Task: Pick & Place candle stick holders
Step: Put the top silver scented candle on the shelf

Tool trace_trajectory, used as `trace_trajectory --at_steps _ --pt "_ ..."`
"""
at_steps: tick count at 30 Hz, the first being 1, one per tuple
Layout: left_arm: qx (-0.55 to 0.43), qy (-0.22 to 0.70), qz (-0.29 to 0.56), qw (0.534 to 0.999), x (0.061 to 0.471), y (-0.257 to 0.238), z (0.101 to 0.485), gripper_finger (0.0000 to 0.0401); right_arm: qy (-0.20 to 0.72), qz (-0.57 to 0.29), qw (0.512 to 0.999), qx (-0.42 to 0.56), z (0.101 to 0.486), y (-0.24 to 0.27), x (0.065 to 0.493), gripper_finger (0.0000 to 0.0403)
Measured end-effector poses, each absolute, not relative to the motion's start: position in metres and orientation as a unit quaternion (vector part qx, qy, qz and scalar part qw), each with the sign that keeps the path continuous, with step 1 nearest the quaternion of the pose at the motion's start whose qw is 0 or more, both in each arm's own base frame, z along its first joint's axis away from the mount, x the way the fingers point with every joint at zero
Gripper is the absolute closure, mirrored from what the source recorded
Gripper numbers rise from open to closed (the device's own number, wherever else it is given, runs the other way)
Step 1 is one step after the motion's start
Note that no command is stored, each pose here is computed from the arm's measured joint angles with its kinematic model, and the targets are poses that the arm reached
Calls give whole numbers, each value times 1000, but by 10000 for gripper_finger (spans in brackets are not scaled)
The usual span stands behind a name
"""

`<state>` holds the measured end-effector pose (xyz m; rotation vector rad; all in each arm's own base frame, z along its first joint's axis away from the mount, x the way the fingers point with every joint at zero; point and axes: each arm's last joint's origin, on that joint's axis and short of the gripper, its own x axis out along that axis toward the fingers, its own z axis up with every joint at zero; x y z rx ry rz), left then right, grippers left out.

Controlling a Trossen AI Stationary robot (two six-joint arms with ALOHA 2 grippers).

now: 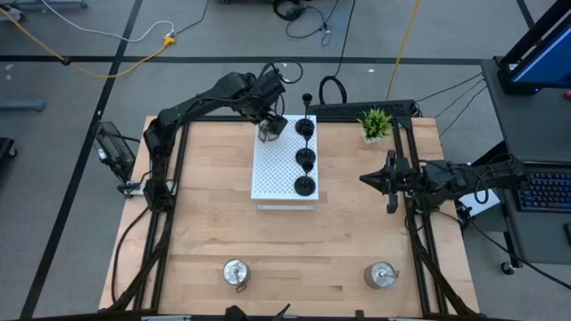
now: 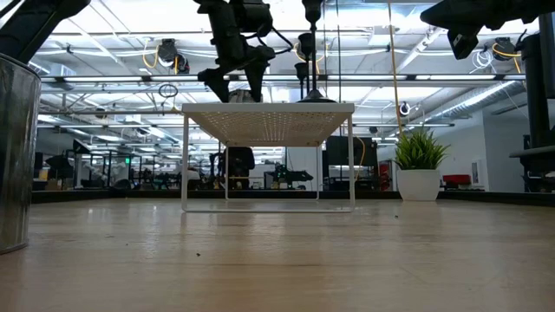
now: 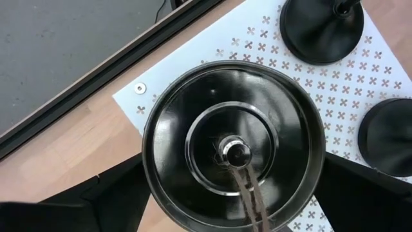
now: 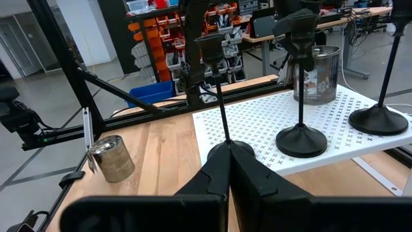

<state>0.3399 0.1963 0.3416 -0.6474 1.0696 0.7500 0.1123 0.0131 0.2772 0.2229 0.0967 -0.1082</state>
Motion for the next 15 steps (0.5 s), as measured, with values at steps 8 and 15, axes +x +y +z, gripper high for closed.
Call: trace_trajectory --at_steps 8,15 --pt "-296 477 342 753 342 197 343 11 48 -54 991 111 277 13 112 403" --pt "-297 476 341 754 340 196 346 11 48 -54 991 111 277 13 112 403"
